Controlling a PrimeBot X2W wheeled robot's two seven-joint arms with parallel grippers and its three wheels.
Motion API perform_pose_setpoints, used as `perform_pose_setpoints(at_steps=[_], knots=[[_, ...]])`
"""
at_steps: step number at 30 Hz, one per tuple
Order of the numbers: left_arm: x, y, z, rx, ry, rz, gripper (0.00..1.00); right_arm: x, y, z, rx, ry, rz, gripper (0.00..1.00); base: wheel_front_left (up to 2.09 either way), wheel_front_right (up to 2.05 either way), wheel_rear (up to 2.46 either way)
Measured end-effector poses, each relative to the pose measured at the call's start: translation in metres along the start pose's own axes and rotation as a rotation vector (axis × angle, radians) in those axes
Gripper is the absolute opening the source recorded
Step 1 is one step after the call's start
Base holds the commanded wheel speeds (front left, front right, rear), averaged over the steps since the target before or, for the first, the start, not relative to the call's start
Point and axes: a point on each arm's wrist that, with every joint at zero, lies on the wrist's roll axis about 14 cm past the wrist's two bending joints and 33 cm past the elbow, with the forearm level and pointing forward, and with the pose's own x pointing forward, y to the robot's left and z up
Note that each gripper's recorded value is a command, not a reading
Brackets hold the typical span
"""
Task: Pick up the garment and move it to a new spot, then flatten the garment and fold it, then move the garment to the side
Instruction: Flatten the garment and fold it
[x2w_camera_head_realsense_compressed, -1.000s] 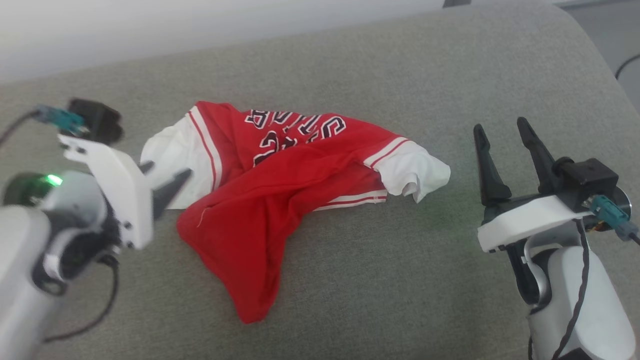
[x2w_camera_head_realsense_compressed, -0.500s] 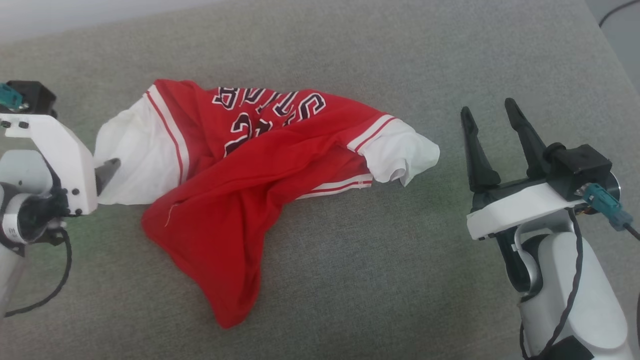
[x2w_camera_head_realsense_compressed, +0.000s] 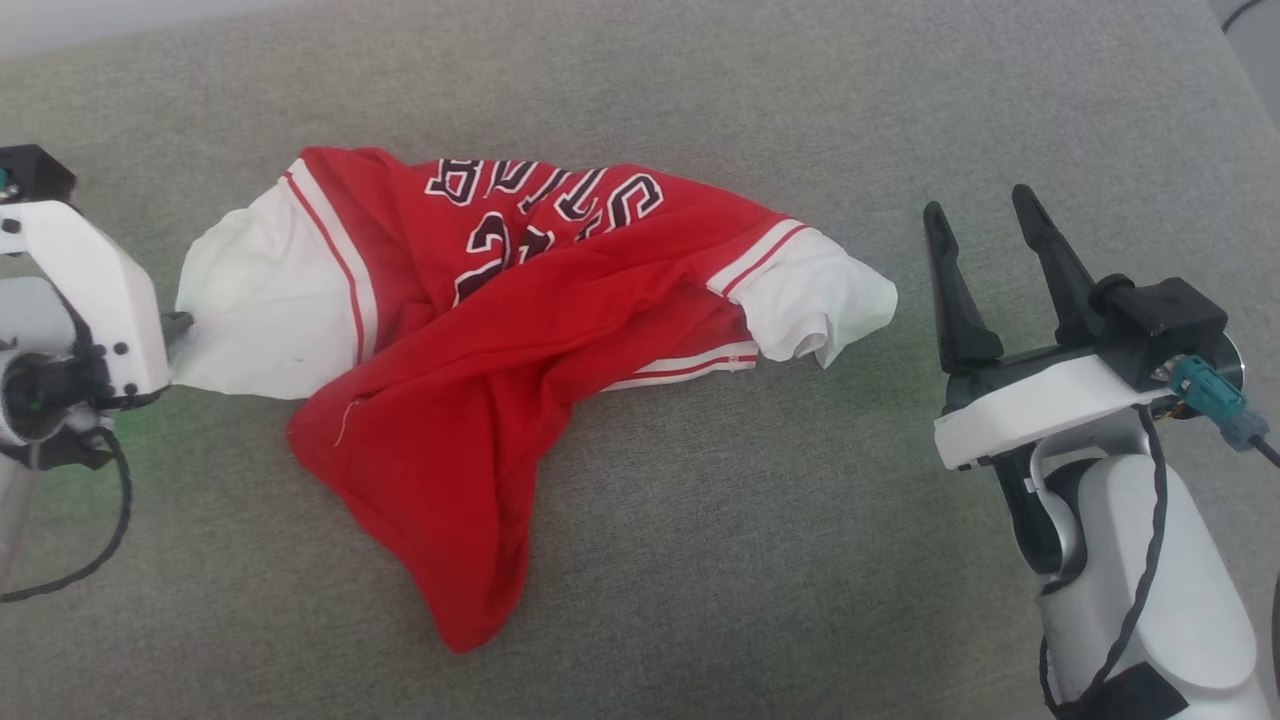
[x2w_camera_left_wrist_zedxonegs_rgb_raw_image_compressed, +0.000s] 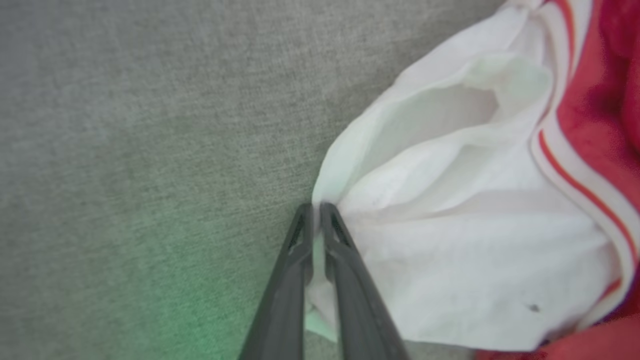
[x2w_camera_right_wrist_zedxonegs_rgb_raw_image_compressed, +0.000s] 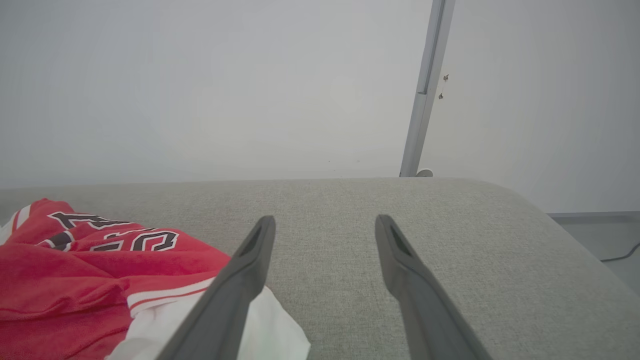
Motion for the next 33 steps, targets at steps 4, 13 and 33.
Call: perform_pose_setpoints(at_steps=[4, 13, 33], knots=[[-0.004, -0.004, -0.003, -0.01, -0.002, -0.026, 0.0, 0.001, 0.002, 0.002, -0.005, -0.002, 0.006, 1.0, 0.0, 0.0, 0.0], [-0.035, 0.009, -0.001, -0.013, -0.05, -0.002, 0.0, 0.0, 0.011, 0.01, -0.005, -0.012, 0.024, 1.0, 0.0, 0.0, 0.0], [-0.08, 0.052, -0.046, -0.131, -0.126, 0.091, 0.36, -0.002, 0.036, 0.021, 0.008, -0.013, 0.099, 1.0, 0.0, 0.0, 0.0]])
